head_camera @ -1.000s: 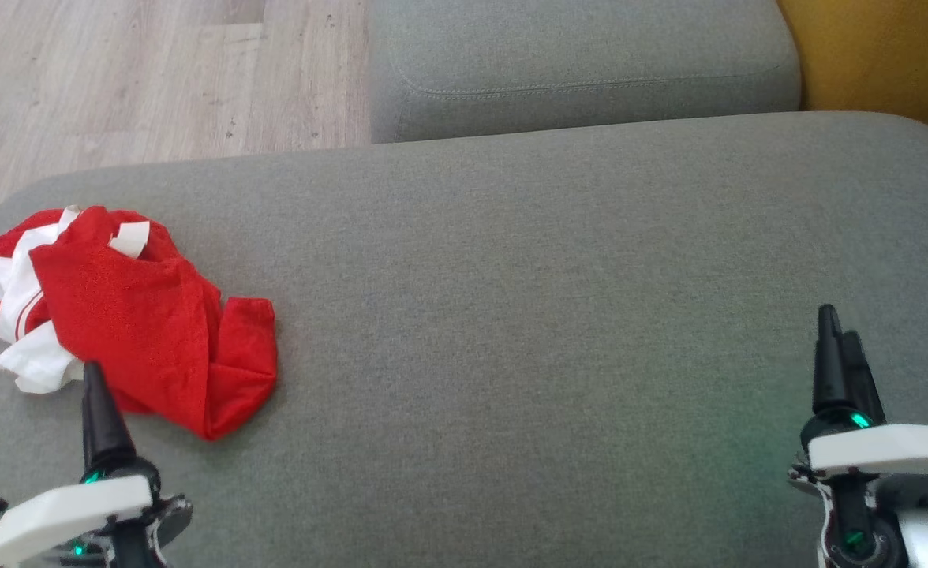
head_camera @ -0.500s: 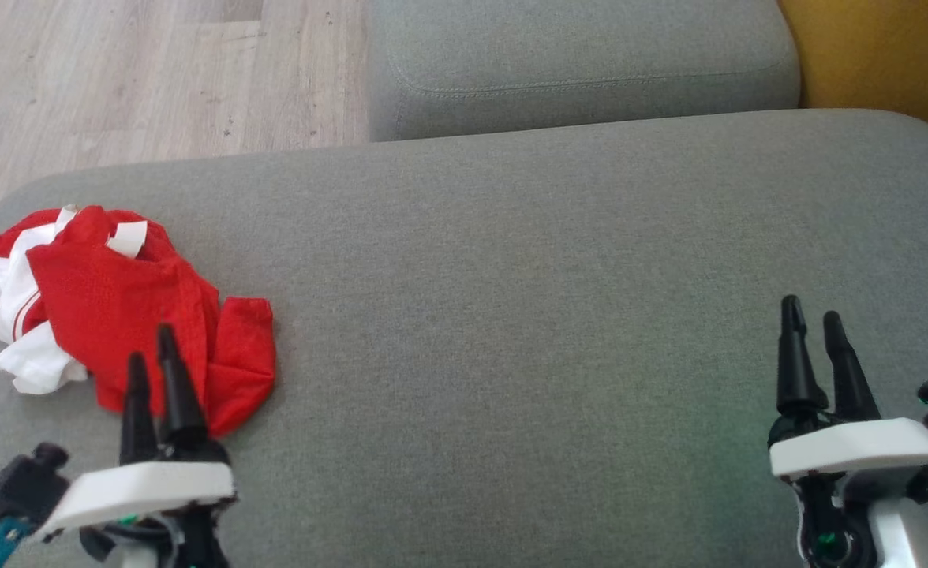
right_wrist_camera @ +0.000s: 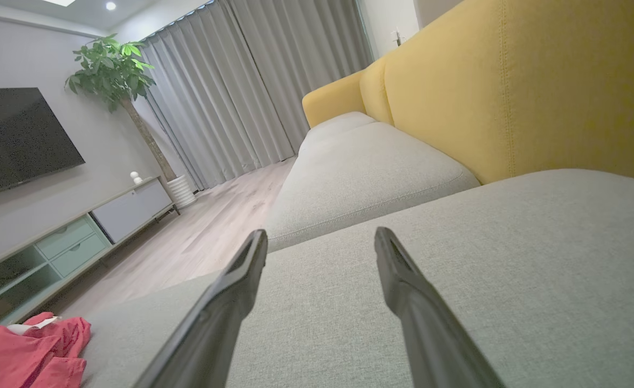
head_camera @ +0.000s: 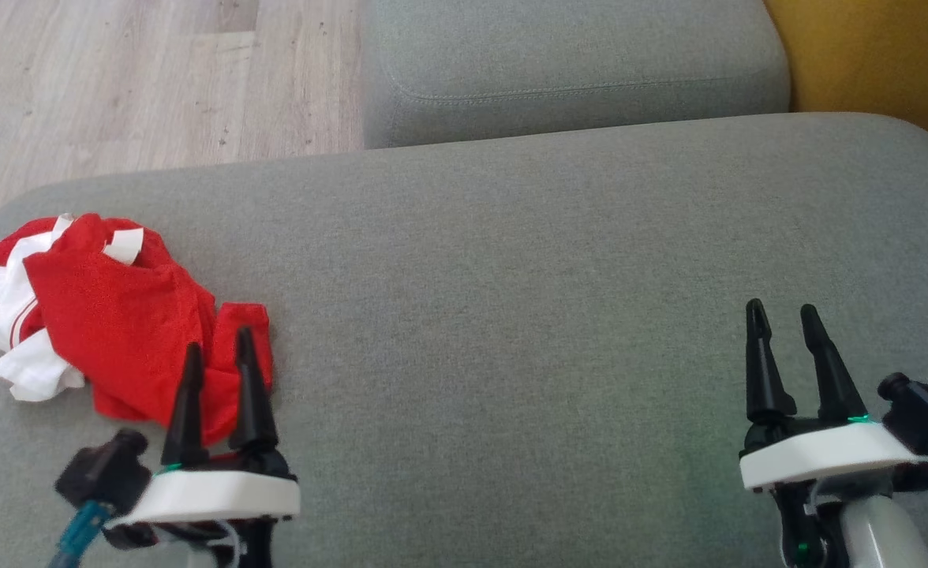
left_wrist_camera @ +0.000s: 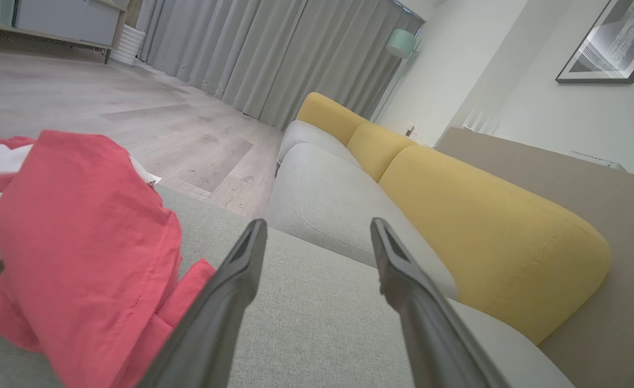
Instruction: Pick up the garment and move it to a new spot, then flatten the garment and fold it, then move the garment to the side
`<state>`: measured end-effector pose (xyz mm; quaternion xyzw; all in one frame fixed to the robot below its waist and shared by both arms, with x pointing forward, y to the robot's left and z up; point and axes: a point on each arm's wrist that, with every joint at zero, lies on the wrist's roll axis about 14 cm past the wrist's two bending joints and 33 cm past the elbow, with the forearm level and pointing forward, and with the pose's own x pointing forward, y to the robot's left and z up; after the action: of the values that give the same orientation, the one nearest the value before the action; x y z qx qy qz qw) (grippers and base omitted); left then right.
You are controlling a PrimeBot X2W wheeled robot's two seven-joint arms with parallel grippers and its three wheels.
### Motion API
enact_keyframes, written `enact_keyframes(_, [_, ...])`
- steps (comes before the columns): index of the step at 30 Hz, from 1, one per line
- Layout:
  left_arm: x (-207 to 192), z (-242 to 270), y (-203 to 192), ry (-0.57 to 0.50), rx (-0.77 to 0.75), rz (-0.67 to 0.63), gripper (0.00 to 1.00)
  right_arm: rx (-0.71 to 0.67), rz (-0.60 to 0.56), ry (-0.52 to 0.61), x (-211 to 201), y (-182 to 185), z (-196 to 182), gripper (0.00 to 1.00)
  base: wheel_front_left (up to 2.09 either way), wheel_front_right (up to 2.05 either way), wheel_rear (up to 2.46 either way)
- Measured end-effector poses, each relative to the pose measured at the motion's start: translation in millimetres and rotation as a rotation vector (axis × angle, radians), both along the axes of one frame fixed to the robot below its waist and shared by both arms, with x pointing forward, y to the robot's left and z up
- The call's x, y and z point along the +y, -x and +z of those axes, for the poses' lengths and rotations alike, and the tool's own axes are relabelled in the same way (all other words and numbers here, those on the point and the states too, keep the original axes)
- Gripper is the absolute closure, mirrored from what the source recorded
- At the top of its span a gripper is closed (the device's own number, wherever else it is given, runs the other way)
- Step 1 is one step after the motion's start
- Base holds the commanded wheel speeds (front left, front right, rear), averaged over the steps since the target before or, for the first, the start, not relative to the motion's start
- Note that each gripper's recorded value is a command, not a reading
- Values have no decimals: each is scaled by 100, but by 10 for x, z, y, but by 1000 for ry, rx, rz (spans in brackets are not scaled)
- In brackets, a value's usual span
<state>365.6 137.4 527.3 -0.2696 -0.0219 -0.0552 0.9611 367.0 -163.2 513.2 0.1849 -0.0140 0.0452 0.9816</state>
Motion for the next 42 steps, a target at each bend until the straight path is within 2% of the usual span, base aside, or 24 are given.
enact_keyframes(11, [-119,33,38,-164,-37,-17,0,-38,18,163,54,9,47,0,0,0,0])
enact_keyframes(20, [-201,95,70,-257,-82,-23,0,-99,23,251,83,5,177,0,0,0,0])
enact_keyframes(27, [-167,123,80,-221,-106,-26,0,-127,18,253,83,8,231,0,0,0,0])
enact_keyframes(35, [-32,112,146,-165,-115,2,0,-130,0,199,35,43,207,0,0,0,0])
enact_keyframes(42, [-34,128,181,-195,-135,0,0,-118,0,188,40,79,135,0,0,0,0])
